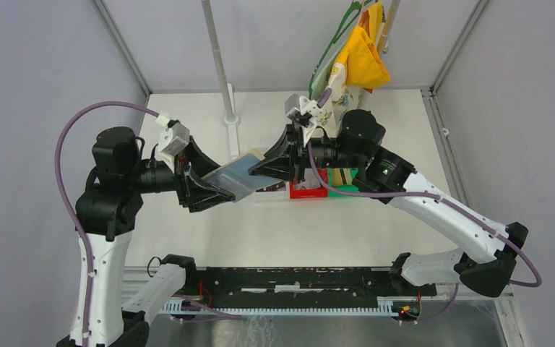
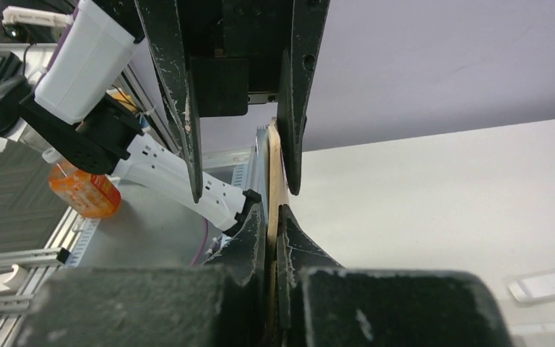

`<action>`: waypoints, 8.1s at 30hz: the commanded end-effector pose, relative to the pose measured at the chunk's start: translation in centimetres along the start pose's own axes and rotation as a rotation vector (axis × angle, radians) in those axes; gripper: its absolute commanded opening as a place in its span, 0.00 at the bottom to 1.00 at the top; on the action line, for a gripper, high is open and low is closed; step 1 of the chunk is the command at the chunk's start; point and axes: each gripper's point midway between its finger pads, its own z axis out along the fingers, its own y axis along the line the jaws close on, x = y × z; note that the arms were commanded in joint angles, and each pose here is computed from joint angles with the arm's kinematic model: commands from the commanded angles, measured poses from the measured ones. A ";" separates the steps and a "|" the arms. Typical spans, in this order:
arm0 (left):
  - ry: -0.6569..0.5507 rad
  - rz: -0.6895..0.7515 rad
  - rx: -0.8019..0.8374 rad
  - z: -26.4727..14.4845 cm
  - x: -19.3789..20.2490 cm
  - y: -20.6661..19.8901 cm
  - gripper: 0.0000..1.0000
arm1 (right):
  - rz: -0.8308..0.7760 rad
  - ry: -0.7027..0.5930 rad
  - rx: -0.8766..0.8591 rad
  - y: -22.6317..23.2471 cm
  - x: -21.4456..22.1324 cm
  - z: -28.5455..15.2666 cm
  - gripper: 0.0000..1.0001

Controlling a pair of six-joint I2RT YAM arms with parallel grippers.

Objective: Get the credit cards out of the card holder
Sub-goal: Remove the credit card from the card holder.

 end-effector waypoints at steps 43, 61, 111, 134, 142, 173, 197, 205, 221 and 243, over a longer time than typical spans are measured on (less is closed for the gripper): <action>-0.242 -0.063 0.004 0.1 -3.6 -1.5 0.59 | 0.162 -0.700 -0.073 4.1 -7.7 -4.9 0.00; -0.397 0.174 -0.126 -1.8 -7.5 -3.3 0.73 | 0.055 -0.705 -0.168 7.2 -9.5 -6.1 0.00; -0.344 0.065 0.049 -1.1 -7.8 -5.2 0.33 | 0.154 -0.799 -0.103 6.5 -8.8 -4.3 0.00; -0.238 -0.151 -0.075 0.0 -6.5 -0.4 0.09 | 0.112 -0.624 0.281 1.3 -8.6 -6.3 0.70; -0.165 -0.261 -0.130 0.6 -4.3 2.1 0.06 | 0.017 -0.524 0.366 1.2 -10.7 -7.4 0.65; -0.103 -0.279 0.106 0.3 -5.8 -2.3 0.02 | 0.259 -0.234 0.040 2.4 -1.0 -1.2 0.58; -0.102 -0.358 0.073 1.0 -4.4 -0.5 0.15 | 0.427 -0.363 0.023 -0.4 -0.2 1.9 0.22; -0.062 -0.360 0.073 1.0 -3.1 -0.2 0.28 | 0.440 -0.386 0.020 -0.7 0.5 2.0 0.09; -0.044 -0.406 0.148 0.9 -3.8 -1.1 0.38 | 0.453 -0.451 0.047 -0.7 2.0 -0.2 0.00; -0.065 -0.394 0.137 0.8 -4.4 -1.4 0.13 | 0.444 -0.490 -0.002 0.4 1.2 -1.0 0.18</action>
